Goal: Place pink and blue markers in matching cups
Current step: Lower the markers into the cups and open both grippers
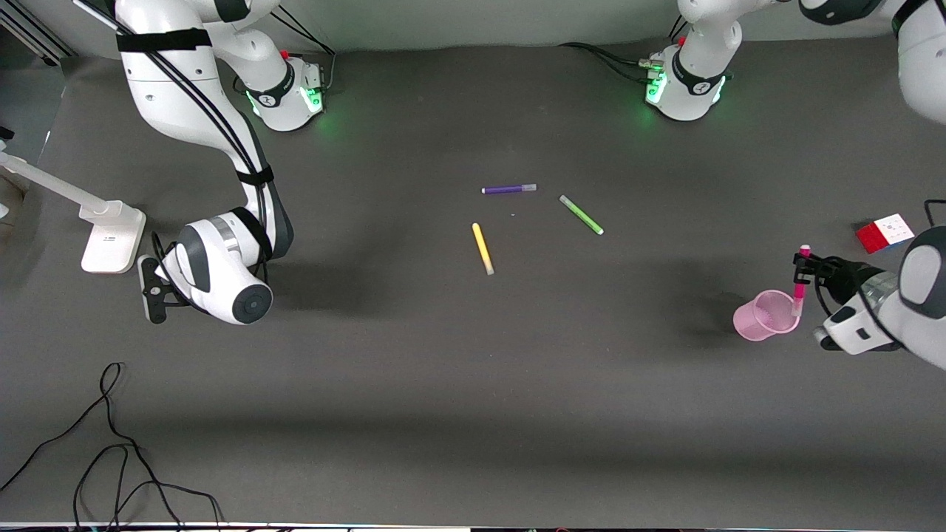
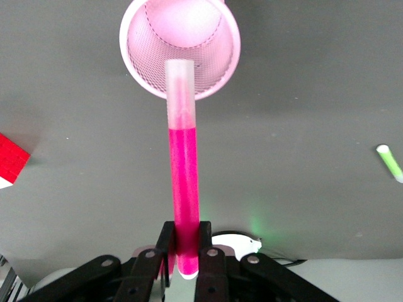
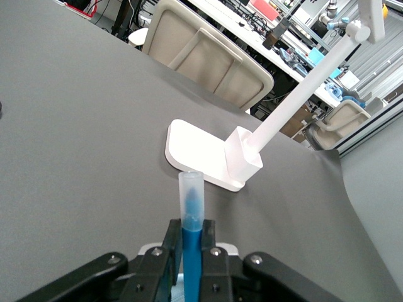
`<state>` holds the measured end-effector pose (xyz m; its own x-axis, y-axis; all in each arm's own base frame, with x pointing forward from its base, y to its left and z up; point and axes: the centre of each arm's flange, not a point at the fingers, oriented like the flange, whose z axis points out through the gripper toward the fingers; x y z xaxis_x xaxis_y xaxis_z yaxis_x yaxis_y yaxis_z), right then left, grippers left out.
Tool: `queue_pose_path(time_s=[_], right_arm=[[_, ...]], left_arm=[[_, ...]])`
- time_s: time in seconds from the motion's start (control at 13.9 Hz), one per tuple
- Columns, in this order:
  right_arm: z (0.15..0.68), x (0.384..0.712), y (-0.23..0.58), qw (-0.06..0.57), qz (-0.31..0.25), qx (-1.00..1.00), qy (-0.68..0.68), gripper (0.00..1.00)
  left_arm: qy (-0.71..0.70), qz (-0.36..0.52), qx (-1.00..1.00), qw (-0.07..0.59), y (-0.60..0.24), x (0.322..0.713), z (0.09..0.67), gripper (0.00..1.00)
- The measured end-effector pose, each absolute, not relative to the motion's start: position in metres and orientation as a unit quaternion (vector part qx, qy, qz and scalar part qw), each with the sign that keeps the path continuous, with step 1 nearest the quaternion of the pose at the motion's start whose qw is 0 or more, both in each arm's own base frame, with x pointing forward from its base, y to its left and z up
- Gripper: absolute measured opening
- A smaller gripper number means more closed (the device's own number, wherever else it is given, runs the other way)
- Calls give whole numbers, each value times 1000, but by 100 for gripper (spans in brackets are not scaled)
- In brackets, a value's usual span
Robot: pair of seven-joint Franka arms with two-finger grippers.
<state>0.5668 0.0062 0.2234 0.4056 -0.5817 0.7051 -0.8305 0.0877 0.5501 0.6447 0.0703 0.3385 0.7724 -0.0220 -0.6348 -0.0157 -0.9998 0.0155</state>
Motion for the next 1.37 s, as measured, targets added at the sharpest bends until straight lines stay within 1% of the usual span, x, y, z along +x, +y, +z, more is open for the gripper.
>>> queue_pose_path(time_s=[0.29, 0.36, 0.5, 0.72, 0.79, 0.86, 0.94, 1.01, 1.15, 1.29, 1.37], right_arm=[[213, 564, 7, 517, 126, 658, -533, 16], [212, 564, 7, 518, 126, 657, -533, 22], [212, 564, 8, 518, 127, 657, -533, 42], [216, 567, 10, 515, 129, 658, -534, 78], [223, 570, 12, 509, 129, 663, -533, 87], [238, 576, 14, 500, 125, 676, -527, 98], [260, 581, 15, 484, 118, 692, -523, 100], [289, 586, 14, 462, 106, 710, -522, 100], [355, 589, -1, 405, 79, 745, -525, 100], [418, 584, -24, 338, 55, 779, -525, 100], [446, 580, -36, 307, 47, 795, -521, 100]], left_arm=[[-24, -363, 931, -13, 61, 648, 298, 19], [-25, -366, 930, -13, 60, 648, 289, 19], [-27, -366, 930, -15, 60, 650, 275, 19], [-29, -362, 932, -18, 61, 653, 265, 19], [-29, -357, 933, -18, 61, 654, 265, 19], [-29, -352, 935, -19, 61, 656, 264, 19], [-30, -347, 937, -19, 61, 658, 263, 19], [-30, -346, 938, -19, 61, 658, 262, 23], [-30, -341, 939, -19, 61, 660, 261, 44], [-30, -335, 941, -19, 61, 662, 262, 69], [-29, -330, 943, -19, 62, 664, 266, 78]])
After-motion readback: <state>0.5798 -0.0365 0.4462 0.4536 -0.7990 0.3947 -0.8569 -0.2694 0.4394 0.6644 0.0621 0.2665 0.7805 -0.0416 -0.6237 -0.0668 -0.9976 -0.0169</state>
